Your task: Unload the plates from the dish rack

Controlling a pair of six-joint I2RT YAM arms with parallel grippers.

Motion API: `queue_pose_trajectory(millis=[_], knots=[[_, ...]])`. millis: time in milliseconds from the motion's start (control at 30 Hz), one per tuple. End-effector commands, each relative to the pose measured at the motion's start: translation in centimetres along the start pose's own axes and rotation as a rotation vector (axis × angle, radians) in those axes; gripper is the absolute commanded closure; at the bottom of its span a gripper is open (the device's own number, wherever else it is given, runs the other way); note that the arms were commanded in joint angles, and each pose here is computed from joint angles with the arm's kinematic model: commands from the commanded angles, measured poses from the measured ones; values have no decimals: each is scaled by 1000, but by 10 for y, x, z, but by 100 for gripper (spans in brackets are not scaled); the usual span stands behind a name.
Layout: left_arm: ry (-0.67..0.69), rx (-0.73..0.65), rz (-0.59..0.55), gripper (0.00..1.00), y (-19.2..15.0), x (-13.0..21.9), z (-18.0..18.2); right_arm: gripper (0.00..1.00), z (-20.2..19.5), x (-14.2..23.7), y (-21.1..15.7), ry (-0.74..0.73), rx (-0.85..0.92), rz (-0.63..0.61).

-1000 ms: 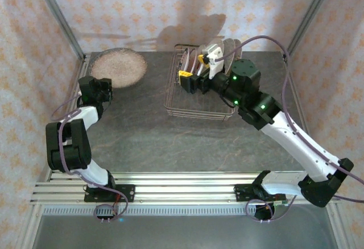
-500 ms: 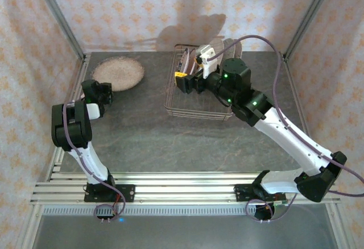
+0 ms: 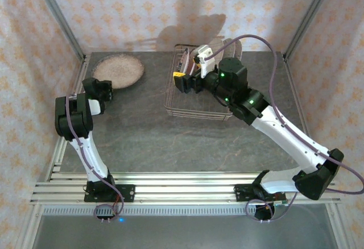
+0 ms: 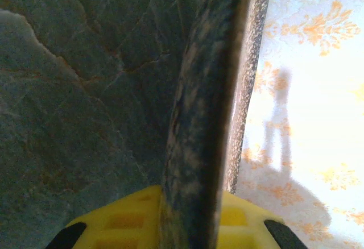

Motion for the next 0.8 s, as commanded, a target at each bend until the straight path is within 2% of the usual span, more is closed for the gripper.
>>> queue_pose_trajectory(millis=[0, 433, 467, 633, 767], knots=[[-355, -119, -72, 100, 24, 13, -88, 10, 5, 4, 18, 3, -6, -58], [-281, -104, -38, 100, 19, 1, -67, 9, 6, 2, 15, 13, -5, -40], [-274, -102, -34, 98, 19, 1, -65, 8, 5, 2, 14, 13, -4, -39], [-217, -101, -10, 77, 16, 1, -57, 8, 5, 2, 15, 12, 6, -37], [-184, -96, 4, 67, 13, 2, -52, 8, 6, 2, 16, 12, 5, -40]])
Point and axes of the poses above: each hand's point on the last joint's axis, 136 mm out from that joint toward the fingers, its own x axis back along the fingers, its own z axis along the line the jaws close on, y = z × x, the point moved 7 cm from there along x, back along the fingers, and after that the axes turned 9 degrees about -x, right-handed, at the moved point
